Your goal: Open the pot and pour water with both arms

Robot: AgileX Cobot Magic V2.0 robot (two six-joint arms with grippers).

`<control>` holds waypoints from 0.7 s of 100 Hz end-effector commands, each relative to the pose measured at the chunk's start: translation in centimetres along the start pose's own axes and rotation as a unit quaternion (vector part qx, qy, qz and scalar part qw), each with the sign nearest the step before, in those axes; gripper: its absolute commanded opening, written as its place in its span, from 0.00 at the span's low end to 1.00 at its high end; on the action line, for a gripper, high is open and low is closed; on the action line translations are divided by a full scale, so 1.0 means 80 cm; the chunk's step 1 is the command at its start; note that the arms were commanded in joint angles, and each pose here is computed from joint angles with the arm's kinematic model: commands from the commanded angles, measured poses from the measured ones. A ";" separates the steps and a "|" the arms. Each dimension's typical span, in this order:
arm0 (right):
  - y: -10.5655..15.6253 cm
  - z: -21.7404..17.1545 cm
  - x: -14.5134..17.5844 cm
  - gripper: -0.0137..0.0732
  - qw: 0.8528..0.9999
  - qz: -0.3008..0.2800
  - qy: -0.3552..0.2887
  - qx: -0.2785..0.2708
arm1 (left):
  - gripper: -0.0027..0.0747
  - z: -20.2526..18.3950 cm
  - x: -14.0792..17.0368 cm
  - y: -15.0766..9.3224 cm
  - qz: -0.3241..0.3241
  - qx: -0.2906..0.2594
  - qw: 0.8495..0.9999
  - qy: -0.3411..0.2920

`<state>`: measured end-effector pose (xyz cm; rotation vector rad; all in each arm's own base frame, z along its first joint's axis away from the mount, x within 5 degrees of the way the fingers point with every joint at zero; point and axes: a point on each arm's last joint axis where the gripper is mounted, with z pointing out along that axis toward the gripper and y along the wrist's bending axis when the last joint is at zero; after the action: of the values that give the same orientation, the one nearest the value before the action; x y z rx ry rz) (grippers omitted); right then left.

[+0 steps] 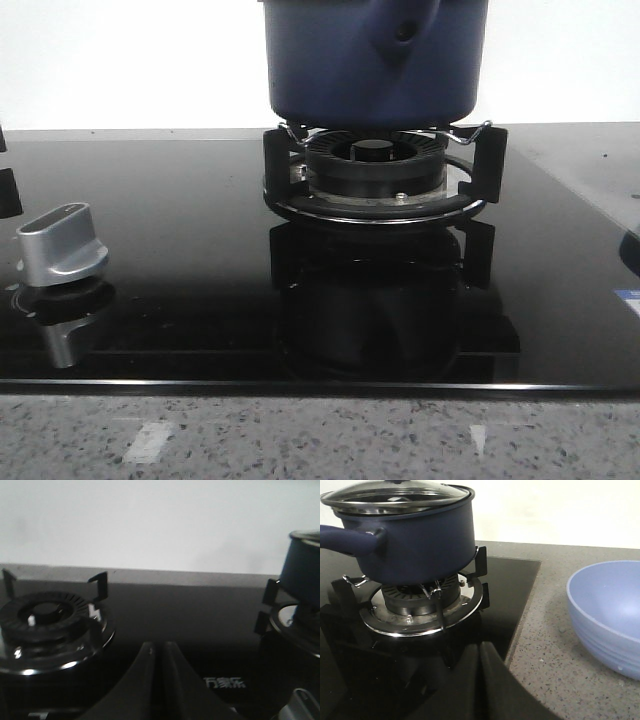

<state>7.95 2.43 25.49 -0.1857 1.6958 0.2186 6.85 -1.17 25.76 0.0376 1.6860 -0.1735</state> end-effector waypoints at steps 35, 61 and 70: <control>-0.002 -0.001 -0.012 0.10 1.000 0.001 -0.019 0.010 | 0.01 -0.006 0.067 0.017 -0.005 -0.044 0.995 -0.088; -0.002 -0.001 -0.012 0.10 1.000 0.001 -0.018 0.010 | 0.01 -0.009 0.075 0.017 0.012 -0.045 0.996 -0.073; -0.002 -0.001 -0.012 0.10 1.000 0.001 -0.018 0.010 | 0.01 -0.009 0.075 0.016 0.011 -0.045 0.996 -0.071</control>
<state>7.95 2.43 25.49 -0.1867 1.6956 0.2177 5.61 -0.26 20.11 -0.0126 1.6114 -0.0773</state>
